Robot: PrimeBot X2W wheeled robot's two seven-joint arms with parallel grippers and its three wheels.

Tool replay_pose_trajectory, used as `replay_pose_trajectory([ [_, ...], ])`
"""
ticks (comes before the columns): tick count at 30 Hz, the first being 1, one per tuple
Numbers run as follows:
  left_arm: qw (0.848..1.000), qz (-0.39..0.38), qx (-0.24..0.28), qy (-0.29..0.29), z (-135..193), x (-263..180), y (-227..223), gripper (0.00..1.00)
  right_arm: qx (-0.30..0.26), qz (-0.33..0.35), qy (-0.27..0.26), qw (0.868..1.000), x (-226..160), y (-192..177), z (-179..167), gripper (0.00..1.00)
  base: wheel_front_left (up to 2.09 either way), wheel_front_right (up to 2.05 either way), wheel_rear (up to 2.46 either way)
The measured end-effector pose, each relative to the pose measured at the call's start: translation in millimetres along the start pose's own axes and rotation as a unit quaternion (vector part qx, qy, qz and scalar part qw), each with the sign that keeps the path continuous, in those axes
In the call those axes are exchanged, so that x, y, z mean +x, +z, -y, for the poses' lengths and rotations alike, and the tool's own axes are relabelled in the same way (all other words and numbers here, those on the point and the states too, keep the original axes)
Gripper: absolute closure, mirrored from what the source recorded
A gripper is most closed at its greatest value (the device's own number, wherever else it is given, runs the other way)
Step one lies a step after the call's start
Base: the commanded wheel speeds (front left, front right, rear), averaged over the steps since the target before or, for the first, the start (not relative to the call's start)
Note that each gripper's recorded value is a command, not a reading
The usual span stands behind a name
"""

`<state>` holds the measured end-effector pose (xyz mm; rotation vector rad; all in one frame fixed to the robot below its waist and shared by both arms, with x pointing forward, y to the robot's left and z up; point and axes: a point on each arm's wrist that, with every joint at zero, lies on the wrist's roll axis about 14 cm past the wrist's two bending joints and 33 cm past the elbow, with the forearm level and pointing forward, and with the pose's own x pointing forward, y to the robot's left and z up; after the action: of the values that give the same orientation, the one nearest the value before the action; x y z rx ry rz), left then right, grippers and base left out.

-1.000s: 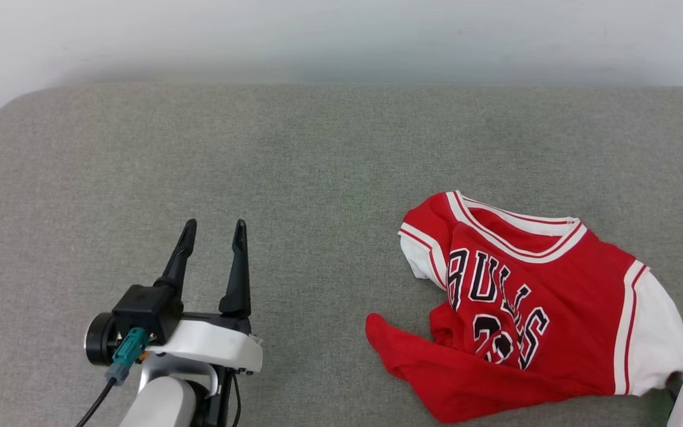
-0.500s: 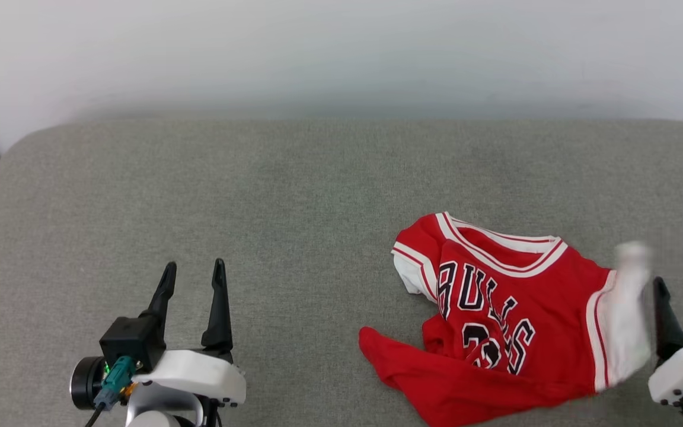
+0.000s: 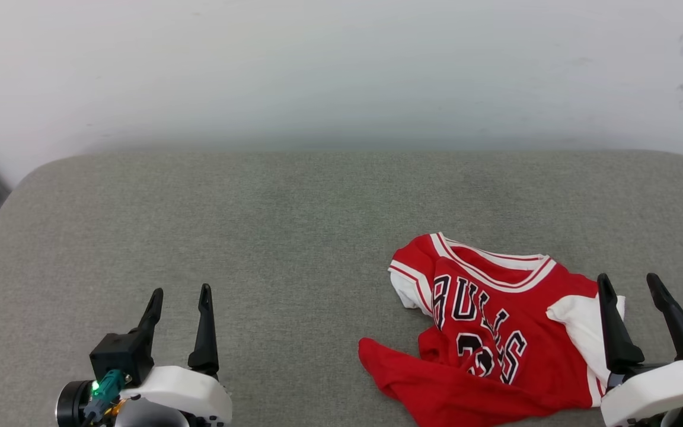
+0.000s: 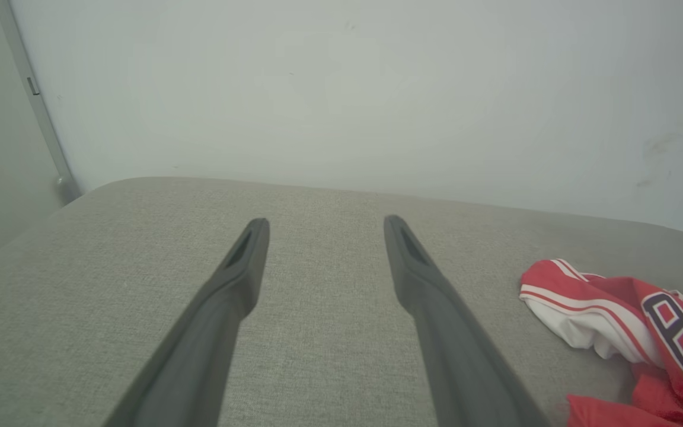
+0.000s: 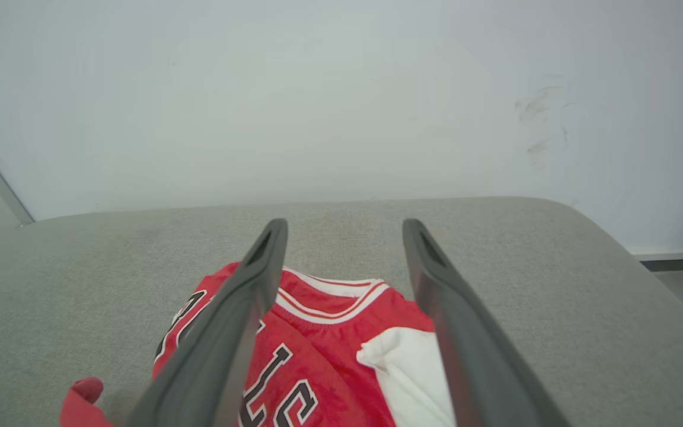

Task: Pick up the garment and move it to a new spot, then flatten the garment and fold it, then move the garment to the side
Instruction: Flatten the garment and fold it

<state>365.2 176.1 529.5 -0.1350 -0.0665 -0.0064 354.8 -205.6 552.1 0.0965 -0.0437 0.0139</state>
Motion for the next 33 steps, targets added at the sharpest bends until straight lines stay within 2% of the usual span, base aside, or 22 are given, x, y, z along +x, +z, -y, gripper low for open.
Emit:
replay_pose_trajectory([
  [5,1.0,-0.02,0.008,-0.022,12,8,-3,0.0,-0.004,0.008,0.008,1.0,-10,12,-8,0.0,0.0,0.0,0.0],
  [10,0.996,-0.036,0.013,-0.081,47,37,2,0.0,-0.006,0.027,0.013,1.0,-8,25,-13,0.0,0.0,0.0,0.0],
  [15,0.986,-0.079,0.018,-0.145,88,74,-8,0.0,-0.005,0.037,0.015,0.999,6,30,-14,0.0,0.0,0.0,0.0],
  [18,0.975,-0.125,0.024,-0.182,112,91,-28,0.0,-0.002,0.033,0.011,0.999,17,26,-11,0.0,0.0,0.0,0.0],
  [24,0.938,-0.233,0.046,-0.253,151,108,-84,0.0,-0.004,0.014,-0.004,1.0,33,8,0,0.0,0.0,0.0,0.0],
  [27,0.909,-0.297,0.065,-0.285,165,105,-118,0.0,-0.005,0.006,-0.013,1.0,38,-1,6,0.0,0.0,0.0,0.0],
  [33,0.853,-0.401,0.105,-0.318,171,89,-171,0.0,0.0,-0.014,-0.03,0.999,41,-19,17,0.0,0.0,0.0,0.0],
])
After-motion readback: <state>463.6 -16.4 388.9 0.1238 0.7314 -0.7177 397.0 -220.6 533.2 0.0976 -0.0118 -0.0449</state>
